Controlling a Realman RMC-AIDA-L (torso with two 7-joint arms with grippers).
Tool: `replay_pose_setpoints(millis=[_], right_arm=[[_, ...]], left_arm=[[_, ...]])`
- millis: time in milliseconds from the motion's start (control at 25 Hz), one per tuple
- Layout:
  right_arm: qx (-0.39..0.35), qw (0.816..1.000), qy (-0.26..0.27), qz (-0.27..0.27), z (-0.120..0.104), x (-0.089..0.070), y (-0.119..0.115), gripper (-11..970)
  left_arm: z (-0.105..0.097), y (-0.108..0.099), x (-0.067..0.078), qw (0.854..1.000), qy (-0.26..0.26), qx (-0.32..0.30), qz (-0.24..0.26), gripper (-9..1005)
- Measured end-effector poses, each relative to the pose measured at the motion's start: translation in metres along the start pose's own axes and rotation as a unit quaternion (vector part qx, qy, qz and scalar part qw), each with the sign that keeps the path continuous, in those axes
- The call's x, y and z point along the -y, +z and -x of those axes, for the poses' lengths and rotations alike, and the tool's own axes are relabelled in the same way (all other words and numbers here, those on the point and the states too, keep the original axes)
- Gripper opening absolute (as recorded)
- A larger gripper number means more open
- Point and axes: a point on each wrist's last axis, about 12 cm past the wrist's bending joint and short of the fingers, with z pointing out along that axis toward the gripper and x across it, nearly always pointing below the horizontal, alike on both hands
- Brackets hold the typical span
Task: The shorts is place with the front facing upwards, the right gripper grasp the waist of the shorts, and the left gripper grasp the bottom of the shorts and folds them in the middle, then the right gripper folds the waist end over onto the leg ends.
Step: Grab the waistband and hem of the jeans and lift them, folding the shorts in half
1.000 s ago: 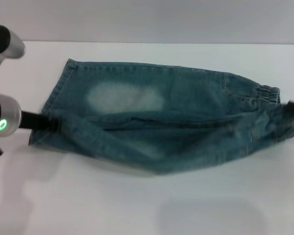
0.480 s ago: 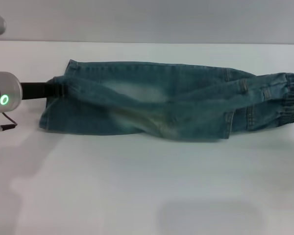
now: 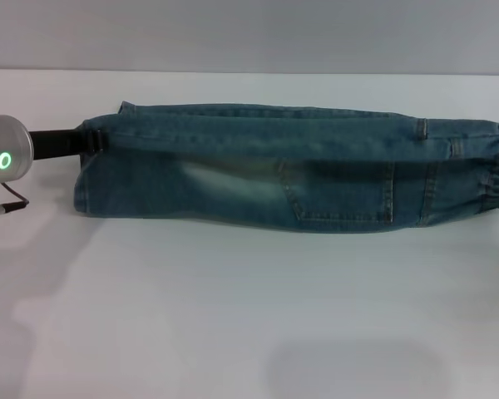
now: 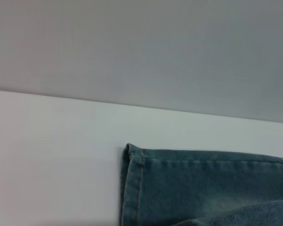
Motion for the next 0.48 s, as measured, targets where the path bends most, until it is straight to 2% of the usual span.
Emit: replay_pose_setpoints(millis=[480], right_arm=[[0.013,1.000,-0.006,-0.002,0.007,-0.002,0.009,0]], left_arm=[[0.008,0.011,0.006,1.000,0.003,0.001,-0.008,114]])
